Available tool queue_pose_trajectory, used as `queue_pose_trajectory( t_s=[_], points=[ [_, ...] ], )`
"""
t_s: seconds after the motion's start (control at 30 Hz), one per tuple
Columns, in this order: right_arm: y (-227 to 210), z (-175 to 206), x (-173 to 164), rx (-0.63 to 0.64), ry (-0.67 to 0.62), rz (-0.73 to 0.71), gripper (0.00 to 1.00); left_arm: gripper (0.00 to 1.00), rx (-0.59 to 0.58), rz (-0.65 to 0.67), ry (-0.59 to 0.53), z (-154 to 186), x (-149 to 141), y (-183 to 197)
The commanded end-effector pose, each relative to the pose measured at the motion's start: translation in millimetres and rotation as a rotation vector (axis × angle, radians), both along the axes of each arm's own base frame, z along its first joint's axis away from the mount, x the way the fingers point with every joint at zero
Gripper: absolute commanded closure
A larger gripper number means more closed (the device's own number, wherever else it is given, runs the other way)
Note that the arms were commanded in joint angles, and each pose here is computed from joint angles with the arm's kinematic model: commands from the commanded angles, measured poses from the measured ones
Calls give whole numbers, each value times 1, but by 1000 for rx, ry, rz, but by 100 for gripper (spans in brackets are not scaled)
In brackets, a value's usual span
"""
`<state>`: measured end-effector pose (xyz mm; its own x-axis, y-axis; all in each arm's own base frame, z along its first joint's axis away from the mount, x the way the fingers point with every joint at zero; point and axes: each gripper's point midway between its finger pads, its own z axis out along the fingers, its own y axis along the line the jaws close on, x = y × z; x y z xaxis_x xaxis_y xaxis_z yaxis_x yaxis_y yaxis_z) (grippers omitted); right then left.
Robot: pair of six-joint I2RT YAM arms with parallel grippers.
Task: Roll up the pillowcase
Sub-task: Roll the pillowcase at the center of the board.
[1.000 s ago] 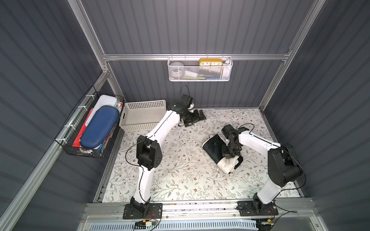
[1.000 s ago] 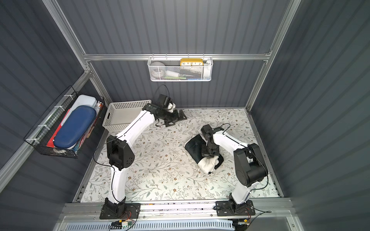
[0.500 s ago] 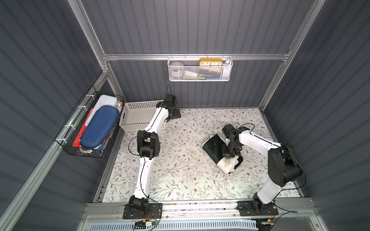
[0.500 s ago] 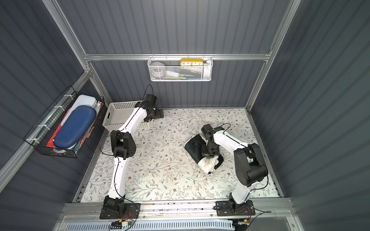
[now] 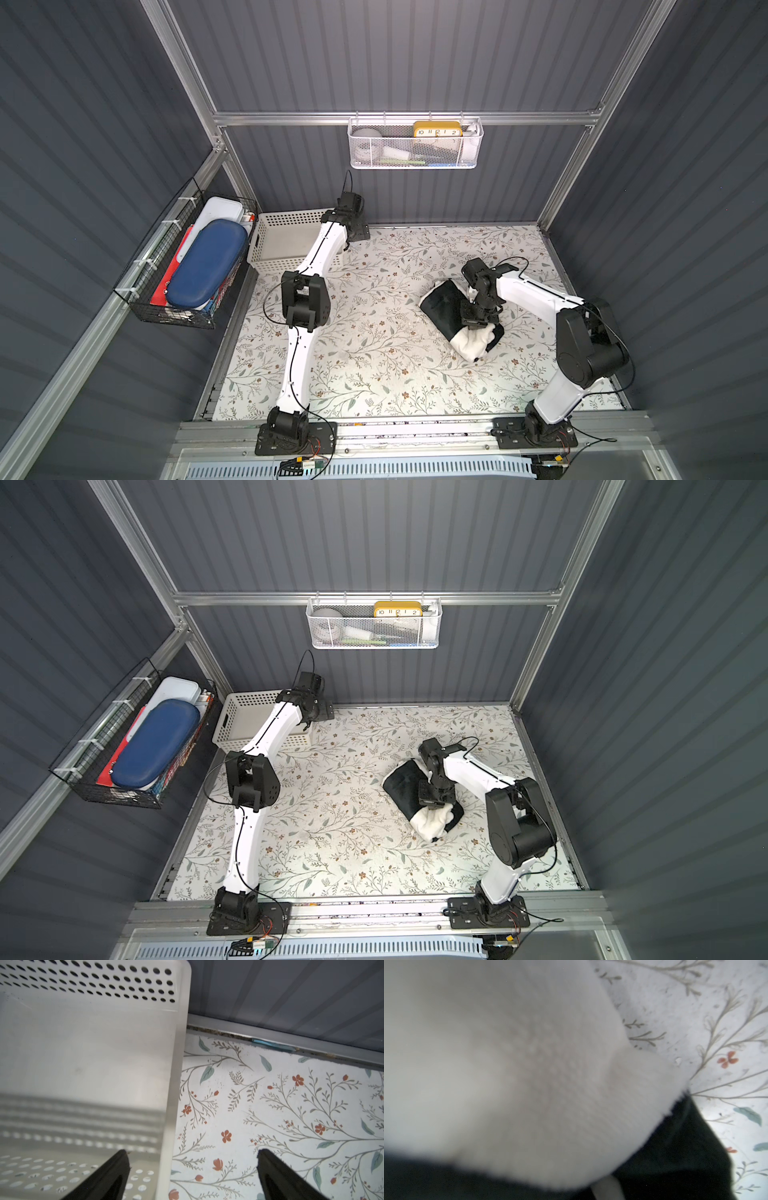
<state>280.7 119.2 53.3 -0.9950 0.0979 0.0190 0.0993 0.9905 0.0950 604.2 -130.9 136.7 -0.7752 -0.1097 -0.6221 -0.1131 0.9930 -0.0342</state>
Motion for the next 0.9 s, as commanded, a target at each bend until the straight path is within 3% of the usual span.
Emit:
queue_pose_trajectory(
  t_s=[0.0,0.3,0.6,0.77,0.87],
  points=[
    [-2,-13,-1,-16,30,7,100,2,14,-25,68,-34,0,6],
    [-4,-11,0,-28,23,7,100,11,47,-57,81,-56,7,11],
    [-5,-12,0,-33,22,9,100,54,38,-49,140,-73,-9,15],
    [-7,-15,0,-42,29,9,100,83,7,-13,207,-83,-31,16],
    [-7,-16,2,-43,32,8,100,91,-52,-12,271,-87,-56,2]
  ],
)
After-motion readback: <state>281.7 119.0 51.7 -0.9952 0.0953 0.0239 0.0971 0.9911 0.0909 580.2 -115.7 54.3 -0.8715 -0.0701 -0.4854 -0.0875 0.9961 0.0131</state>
